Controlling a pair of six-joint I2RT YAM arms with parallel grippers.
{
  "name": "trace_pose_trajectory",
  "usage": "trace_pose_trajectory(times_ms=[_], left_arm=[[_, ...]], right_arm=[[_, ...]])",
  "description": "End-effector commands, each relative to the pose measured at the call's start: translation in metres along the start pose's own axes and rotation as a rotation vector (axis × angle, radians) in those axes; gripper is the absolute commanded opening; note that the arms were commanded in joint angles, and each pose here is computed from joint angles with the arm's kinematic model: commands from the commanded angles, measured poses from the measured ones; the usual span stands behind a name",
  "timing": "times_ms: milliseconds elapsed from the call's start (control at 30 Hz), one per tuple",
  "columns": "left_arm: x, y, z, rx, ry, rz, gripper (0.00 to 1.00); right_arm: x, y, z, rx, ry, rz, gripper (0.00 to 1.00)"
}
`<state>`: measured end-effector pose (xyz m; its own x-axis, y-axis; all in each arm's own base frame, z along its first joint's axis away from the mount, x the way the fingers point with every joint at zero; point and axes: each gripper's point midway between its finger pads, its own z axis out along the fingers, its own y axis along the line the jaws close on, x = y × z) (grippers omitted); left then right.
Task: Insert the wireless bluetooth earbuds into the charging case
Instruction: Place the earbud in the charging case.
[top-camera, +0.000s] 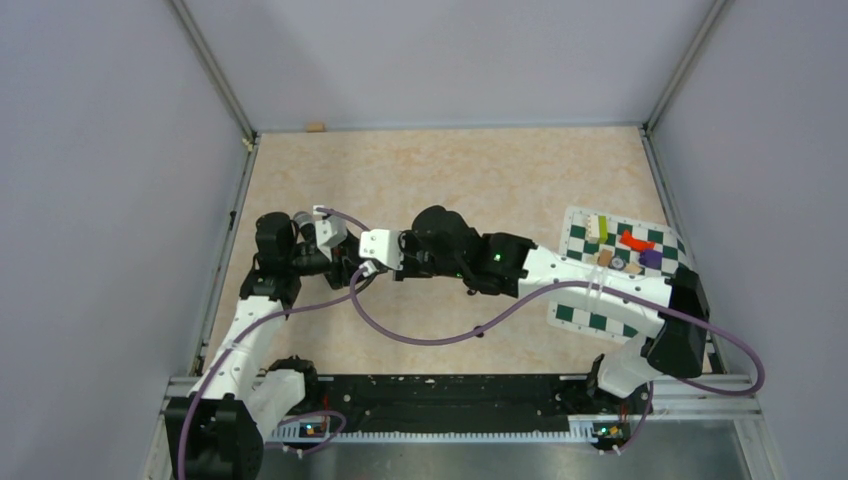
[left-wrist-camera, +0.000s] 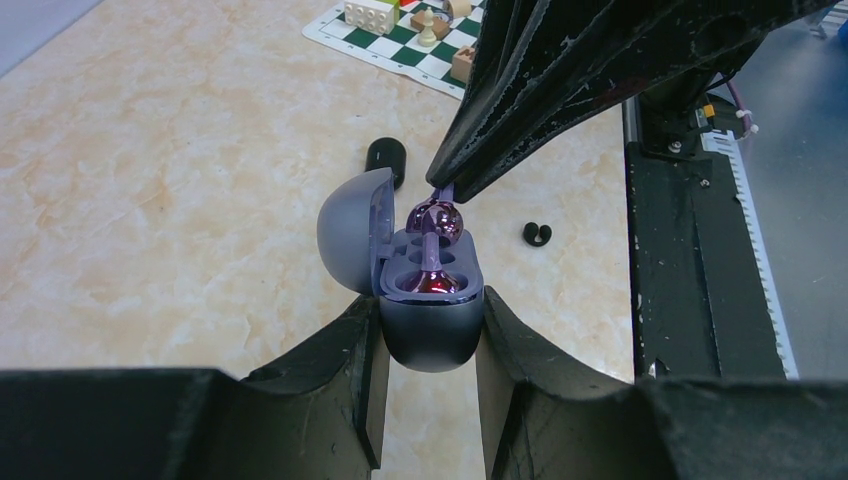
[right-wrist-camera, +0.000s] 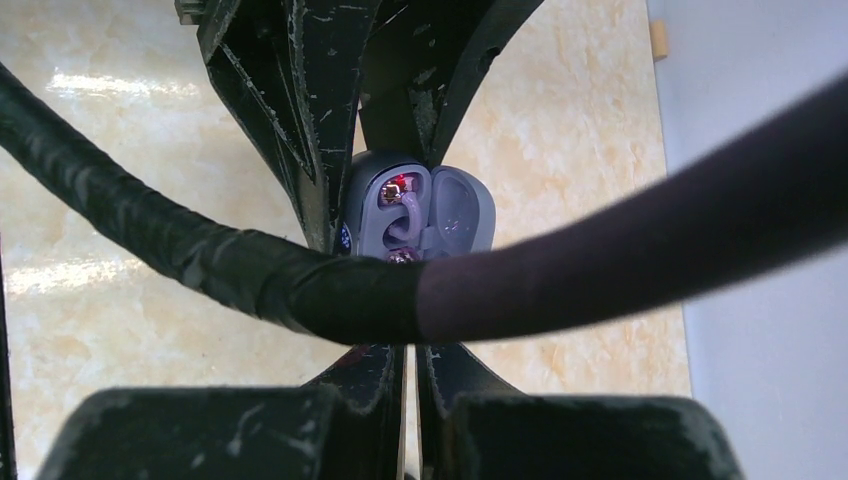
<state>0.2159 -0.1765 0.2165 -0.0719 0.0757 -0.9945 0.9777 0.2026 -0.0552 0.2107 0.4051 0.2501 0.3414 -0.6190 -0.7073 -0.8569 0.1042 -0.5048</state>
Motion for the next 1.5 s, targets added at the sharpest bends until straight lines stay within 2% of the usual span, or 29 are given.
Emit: trace_pose_trajectory(times_ms=[0, 867, 1233, 1467], left_arm=[[-0.013, -0.005, 0.0, 0.028, -0.027, 0.08, 0.0], [-0.013, -0.004, 0.0, 0.026, -0.027, 0.079, 0.0], [-0.014, -0.004, 0.0, 0.028, -0.027, 0.078, 0.0], [-0.013, -0.004, 0.001, 0.03, -0.027, 0.075, 0.0]], right_arm=[[0.006, 0.011, 0.007, -0.022, 0.03, -0.018, 0.01], [0.008, 0.004, -0.003, 0.009, 0.05, -0.047, 0.06], [0.002, 0.003, -0.006, 0.004, 0.031, -0.037, 0.21], [-0.017, -0.006, -0.019, 0.026, -0.026, 0.017, 0.28]])
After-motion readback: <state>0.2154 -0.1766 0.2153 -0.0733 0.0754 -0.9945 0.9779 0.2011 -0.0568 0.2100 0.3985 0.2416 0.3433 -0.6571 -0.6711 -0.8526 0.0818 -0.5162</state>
